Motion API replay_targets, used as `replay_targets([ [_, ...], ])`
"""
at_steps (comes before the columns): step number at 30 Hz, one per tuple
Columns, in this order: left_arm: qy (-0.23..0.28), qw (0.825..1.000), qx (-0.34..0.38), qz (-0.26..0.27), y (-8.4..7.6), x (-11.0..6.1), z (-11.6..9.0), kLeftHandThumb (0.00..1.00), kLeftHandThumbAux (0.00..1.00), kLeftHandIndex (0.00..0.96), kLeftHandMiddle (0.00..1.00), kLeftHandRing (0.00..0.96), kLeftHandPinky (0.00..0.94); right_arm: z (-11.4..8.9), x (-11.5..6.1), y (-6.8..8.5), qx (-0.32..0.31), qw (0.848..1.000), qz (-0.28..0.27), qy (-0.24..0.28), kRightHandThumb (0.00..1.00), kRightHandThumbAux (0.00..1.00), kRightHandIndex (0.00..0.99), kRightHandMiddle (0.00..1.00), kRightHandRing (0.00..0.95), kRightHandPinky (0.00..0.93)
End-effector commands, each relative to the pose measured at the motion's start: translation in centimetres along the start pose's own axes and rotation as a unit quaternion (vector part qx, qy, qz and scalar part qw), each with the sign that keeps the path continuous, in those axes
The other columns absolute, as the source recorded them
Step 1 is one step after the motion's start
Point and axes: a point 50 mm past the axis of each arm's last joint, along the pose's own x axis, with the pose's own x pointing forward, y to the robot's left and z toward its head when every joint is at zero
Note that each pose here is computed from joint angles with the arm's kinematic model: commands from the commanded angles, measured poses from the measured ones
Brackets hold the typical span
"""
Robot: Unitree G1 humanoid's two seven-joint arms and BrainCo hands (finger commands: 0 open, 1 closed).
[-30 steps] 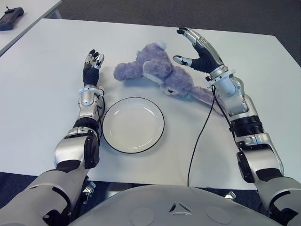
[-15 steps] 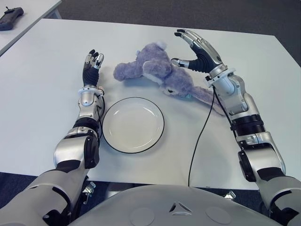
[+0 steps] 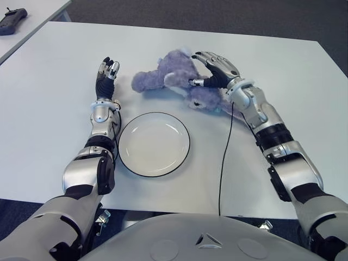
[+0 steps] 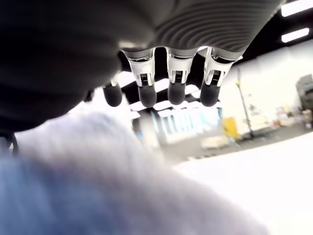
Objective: Put the doll into the plate.
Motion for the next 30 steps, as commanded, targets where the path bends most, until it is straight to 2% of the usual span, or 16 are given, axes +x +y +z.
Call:
replay_targets([
  [1,0.232,0.973,-0.008,0.01,0.5,-9.9,-10.9,0.0,0.351,0.066,0.087,0.011,0.0,-0.3,1.4,0.7,-0.065,0.997,0.038,0.034,0.235,0.322,0.0,0.0,0.0,0.0],
  [9,0.228,0.974,-0.014,0.011,0.5,-9.9,-10.9,0.0,0.347,0.074,0.093,0.015,0.0,-0.3,2.3,0.7,-0.097,0.992,0.061,0.06,0.218,0.322,0.0,0.0,0.0,0.0],
  [21,0.226,0.974,-0.023,0.012,0.5,-9.9,-10.8,0.0,0.337,0.073,0.094,0.015,0.0,0.1,3.6,1.1,-0.109,0.984,0.095,0.101,0.195,0.291,0.0,0.0,0.0,0.0],
  [30,0.225,0.974,-0.025,0.01,0.4,-9.9,-10.8,0.0,0.346,0.063,0.091,0.016,0.0,0.4,4.5,1.1,-0.122,0.977,0.123,0.124,0.22,0.274,0.0,0.0,0.0,0.0],
])
